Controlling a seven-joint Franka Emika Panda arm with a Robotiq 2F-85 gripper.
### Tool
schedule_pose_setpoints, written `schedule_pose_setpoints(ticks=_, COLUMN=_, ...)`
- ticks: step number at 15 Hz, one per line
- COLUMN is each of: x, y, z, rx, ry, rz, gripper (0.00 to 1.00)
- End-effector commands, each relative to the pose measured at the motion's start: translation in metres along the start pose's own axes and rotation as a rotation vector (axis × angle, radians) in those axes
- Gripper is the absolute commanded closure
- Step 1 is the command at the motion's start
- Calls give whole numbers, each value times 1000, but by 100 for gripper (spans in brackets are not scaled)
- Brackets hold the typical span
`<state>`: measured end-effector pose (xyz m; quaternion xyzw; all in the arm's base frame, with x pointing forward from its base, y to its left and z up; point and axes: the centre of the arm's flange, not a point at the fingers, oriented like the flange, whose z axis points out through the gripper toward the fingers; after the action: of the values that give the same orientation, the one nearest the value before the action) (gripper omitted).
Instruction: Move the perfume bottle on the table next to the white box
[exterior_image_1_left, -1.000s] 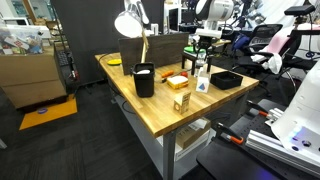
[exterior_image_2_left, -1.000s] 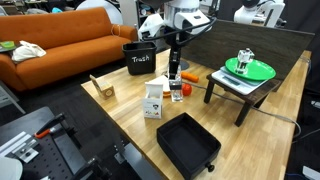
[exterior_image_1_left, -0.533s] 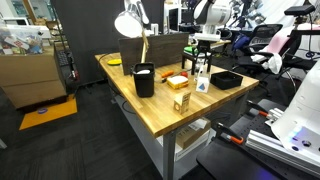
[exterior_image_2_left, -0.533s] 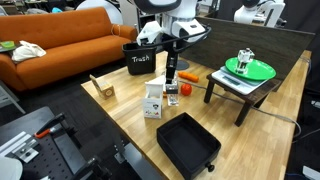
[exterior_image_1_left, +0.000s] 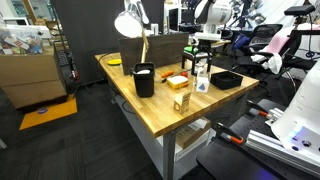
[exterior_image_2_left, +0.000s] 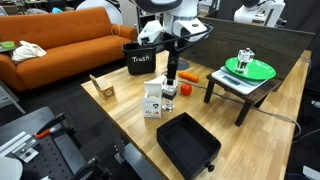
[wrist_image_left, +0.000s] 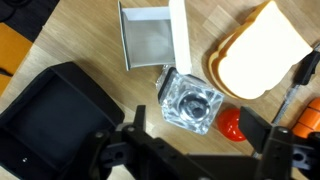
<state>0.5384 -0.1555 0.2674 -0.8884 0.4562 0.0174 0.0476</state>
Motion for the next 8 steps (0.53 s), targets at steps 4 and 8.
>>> schedule_pose_setpoints(ticks=4, x=-15, y=6, z=-39, rx=36, ry=44, rz=-11, gripper=0)
schedule_pose_setpoints(ticks=8, x=-45, y=15, z=-95, rx=77, ry=120, rz=-52, gripper=0)
